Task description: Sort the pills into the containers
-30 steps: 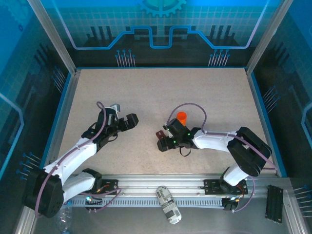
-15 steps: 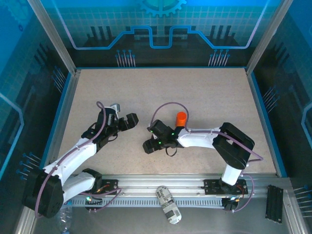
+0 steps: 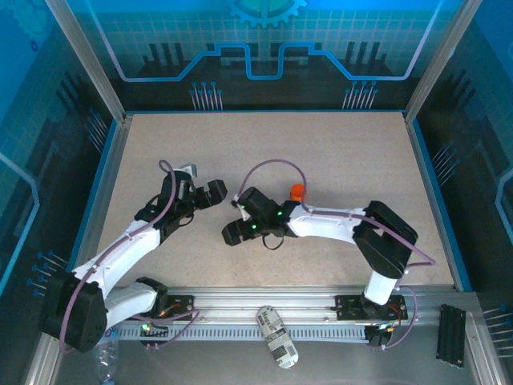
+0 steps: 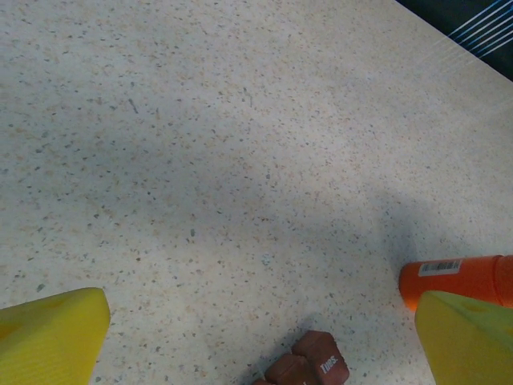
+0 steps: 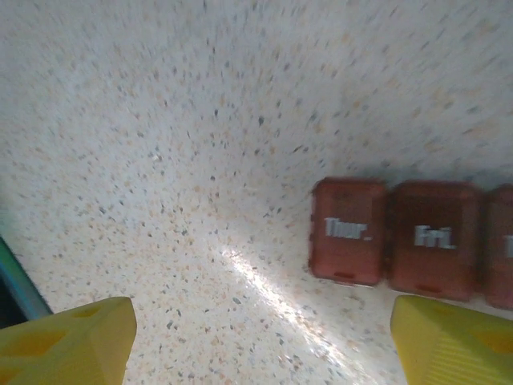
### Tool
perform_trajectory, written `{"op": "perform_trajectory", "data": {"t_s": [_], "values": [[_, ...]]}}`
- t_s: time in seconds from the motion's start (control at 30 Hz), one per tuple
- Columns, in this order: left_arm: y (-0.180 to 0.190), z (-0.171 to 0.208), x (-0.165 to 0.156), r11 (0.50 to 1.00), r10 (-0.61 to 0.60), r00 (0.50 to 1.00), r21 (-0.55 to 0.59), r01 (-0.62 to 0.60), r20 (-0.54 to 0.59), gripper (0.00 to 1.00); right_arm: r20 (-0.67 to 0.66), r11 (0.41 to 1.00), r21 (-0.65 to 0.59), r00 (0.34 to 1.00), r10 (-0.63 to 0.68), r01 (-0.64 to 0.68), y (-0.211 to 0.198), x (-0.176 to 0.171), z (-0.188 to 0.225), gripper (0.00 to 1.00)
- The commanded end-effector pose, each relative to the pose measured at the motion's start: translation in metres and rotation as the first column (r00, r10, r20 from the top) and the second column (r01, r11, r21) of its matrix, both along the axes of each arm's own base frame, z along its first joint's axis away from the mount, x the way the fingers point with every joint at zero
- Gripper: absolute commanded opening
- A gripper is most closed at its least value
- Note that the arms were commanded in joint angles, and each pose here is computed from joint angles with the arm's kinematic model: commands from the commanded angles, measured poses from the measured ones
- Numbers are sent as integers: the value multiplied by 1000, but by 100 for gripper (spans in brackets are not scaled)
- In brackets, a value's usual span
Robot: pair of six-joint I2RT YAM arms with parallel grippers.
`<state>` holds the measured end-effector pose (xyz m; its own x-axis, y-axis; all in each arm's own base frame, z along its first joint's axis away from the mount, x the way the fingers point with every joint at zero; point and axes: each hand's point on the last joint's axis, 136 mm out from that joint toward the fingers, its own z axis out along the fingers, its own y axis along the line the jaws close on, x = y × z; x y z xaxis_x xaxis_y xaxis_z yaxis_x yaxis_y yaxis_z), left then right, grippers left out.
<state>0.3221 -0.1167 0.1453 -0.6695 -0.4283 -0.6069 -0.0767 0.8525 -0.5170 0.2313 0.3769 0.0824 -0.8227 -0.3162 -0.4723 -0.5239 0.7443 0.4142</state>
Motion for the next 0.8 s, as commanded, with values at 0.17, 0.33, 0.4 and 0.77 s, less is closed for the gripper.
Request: {"op": "perform_trajectory", "data": {"t_s": [0.17,0.33,0.4,0.77], "values": [[6,7,-6,999,30,999,-21,-30,12,99,72,999,-13,997,-41,42,-39,40,27,85],[9,2,-10,998,51,999,-35,-51,-4,99,41,999,-36,999,3,-1,-27,66,17,85],[10,-1,-11,997,60,998,-39,-61,-12,99,29,999,-44,999,34,-32,-15,73,12,84],[13,0,-13,995,86,996,-38,-87,-34,99,-88,994,-44,991,97,-101,12,78,-26,82]]}}
